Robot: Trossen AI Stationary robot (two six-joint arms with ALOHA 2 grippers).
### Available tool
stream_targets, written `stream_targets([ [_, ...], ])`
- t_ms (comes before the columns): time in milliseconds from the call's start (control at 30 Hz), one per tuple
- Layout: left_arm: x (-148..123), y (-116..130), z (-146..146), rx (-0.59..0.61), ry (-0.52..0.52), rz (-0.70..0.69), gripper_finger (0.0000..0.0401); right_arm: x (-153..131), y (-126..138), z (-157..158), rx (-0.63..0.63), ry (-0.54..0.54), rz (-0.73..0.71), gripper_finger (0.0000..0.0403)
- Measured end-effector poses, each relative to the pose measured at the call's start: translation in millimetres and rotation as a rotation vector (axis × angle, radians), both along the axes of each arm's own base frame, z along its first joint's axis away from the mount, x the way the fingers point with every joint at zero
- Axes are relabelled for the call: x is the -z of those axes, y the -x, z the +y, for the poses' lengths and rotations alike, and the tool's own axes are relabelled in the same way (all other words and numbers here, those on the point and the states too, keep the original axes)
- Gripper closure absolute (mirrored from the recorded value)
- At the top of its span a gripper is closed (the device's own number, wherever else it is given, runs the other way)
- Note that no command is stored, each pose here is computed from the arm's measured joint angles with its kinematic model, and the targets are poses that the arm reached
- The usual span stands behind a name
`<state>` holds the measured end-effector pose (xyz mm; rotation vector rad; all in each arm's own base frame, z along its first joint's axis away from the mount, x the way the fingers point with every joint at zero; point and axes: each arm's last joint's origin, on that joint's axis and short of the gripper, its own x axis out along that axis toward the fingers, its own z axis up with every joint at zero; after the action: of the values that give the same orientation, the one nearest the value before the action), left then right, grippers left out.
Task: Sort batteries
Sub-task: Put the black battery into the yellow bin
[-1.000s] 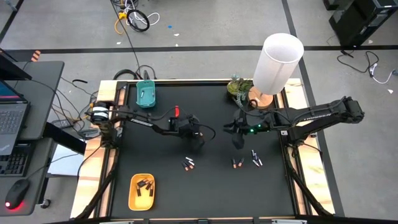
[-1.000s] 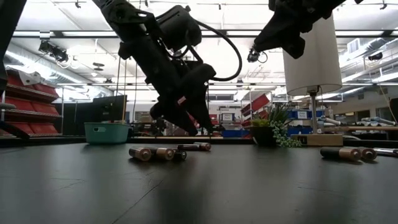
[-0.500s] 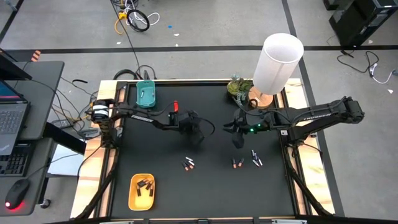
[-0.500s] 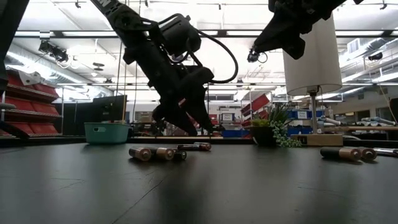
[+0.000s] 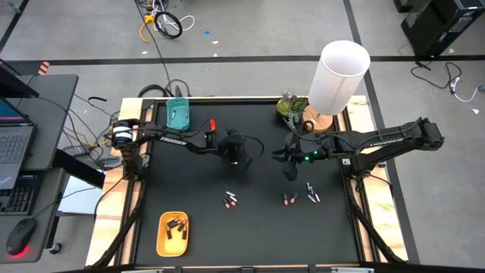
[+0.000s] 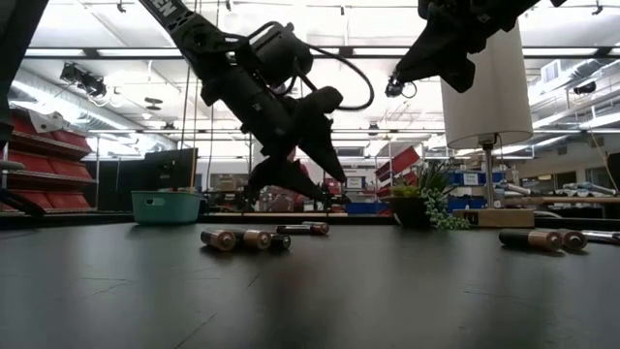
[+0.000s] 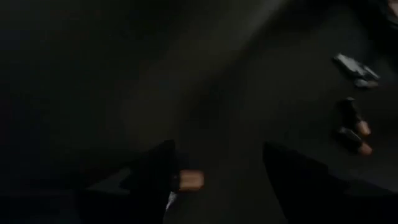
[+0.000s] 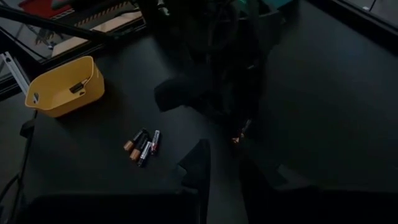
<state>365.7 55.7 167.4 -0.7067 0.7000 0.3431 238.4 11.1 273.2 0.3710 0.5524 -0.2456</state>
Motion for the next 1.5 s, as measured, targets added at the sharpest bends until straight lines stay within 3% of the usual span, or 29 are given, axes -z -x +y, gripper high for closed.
stream_targets([
  [233,2.8,3.0,1.4,-0.017,-0.038,0.046,0.0154,0.2,-0.1,0.0,0.000,0.000,0.000,0.0336],
  [433,2.9,3.3,2.9,0.060,-0.113,0.056,0.0109,0.1,-0.1,0.0,0.000,0.000,0.000,0.0336],
  [667,6.1,7.6,7.9,0.073,-0.126,0.106,0.0069,0.1,-0.1,0.0,0.000,0.000,0.000,0.0339],
  [933,10.3,11.8,0.8,0.094,-0.230,0.199,0.0066,0.1,-0.1,-0.4,0.004,0.002,-0.001,0.0341],
  [1167,9.8,8.9,-17.8,0.109,-0.259,0.194,0.0066,0.1,-0.3,-4.2,0.021,0.002,-0.001,0.0343],
  [1500,7.9,5.8,-33.7,0.037,-0.299,0.170,0.0066,0.0,-0.3,-6.2,0.030,0.002,-0.001,0.0343],
])
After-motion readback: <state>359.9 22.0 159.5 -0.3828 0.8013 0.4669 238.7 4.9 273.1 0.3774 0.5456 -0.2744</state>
